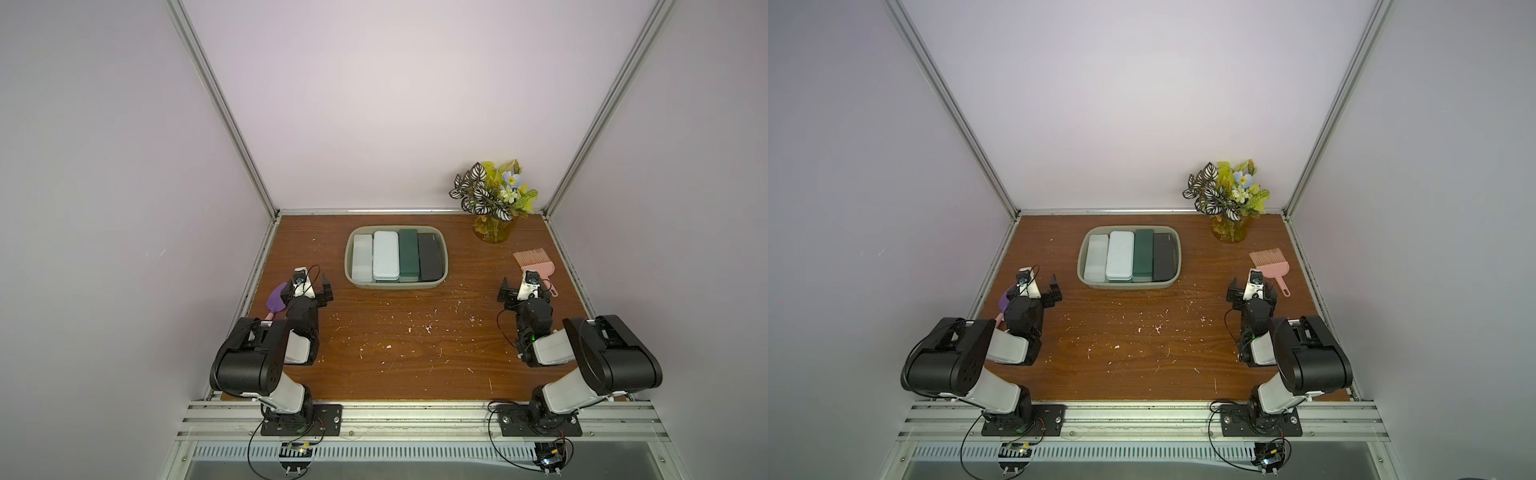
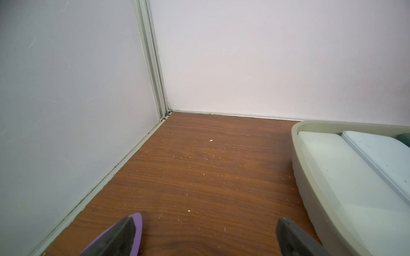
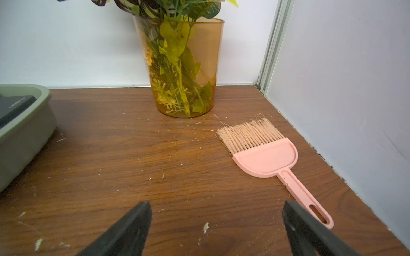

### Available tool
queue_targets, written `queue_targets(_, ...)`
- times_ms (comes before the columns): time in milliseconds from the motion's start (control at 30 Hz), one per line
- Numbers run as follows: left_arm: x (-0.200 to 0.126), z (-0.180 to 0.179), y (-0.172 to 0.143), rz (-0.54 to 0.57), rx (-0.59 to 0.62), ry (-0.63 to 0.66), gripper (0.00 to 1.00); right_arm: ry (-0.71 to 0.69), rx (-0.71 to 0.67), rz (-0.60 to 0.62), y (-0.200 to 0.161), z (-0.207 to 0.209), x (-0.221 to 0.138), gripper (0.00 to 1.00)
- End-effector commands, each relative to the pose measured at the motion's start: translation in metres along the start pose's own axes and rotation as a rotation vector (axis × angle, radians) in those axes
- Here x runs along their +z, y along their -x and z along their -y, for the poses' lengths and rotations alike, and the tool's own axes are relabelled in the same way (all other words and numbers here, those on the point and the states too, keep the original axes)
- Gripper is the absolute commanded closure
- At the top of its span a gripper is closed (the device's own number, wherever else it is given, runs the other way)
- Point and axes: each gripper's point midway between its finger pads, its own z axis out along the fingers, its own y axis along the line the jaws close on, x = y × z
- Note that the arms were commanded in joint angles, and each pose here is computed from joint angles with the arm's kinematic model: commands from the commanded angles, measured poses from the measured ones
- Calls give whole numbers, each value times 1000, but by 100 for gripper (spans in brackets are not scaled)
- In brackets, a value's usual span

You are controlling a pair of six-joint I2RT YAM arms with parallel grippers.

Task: Put the pencil case into the storage box
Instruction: Reset both arms

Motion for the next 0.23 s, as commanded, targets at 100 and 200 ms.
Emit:
queue_targets(100, 0, -1, 5, 22, 9, -3, 1, 0, 26, 68, 21, 0, 3, 1)
queue_targets(200, 0, -1, 5, 21, 8, -3, 1, -1, 27, 72, 22, 0, 3, 1)
